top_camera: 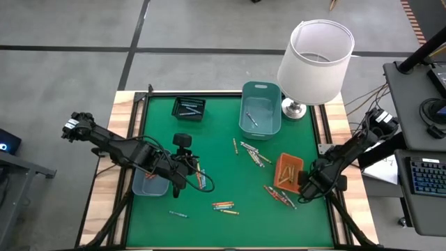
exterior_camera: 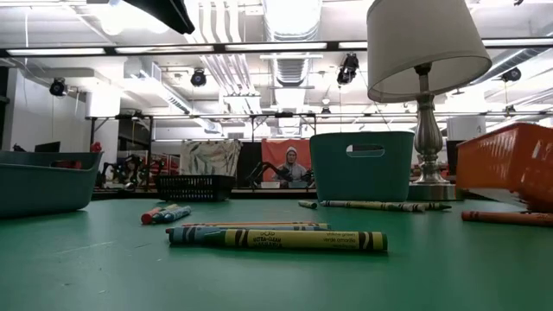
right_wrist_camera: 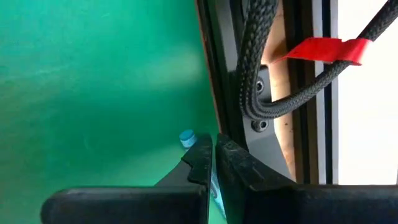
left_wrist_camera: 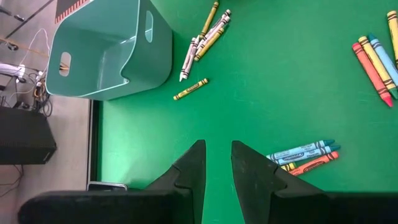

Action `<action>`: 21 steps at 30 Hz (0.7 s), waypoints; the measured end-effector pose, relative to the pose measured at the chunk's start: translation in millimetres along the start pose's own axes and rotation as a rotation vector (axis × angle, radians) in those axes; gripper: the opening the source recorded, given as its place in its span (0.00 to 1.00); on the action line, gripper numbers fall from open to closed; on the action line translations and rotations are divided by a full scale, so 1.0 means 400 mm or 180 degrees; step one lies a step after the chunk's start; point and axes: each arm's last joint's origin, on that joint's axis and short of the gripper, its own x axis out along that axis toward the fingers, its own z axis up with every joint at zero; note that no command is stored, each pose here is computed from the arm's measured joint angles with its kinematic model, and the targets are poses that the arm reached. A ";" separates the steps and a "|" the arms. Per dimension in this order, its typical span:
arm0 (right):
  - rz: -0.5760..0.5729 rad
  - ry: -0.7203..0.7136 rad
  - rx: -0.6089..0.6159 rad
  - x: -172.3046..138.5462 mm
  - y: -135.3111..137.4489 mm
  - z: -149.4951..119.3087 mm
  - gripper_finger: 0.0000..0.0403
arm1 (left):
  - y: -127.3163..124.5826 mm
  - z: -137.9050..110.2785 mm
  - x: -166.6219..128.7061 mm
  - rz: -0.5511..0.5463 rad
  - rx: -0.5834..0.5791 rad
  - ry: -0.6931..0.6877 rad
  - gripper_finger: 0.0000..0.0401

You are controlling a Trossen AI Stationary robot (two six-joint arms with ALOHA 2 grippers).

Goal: Sort crayons
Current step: Put the blue crayon into the black bin

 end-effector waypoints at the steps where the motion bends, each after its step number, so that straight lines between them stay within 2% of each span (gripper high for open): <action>1: -0.0001 0.0000 0.0000 0.000 0.000 0.000 0.03 | 0.000 0.000 0.000 0.0000 0.0000 0.0000 0.15; 13: 0.0054 0.0070 -0.0033 -0.019 0.001 -0.009 0.03 | 0.000 0.000 0.000 0.0000 -0.0002 -0.0001 0.15; 21: -0.0023 -0.0059 0.0006 -0.050 -0.009 -0.009 0.03 | 0.000 0.002 0.000 0.0002 -0.0027 -0.0022 0.15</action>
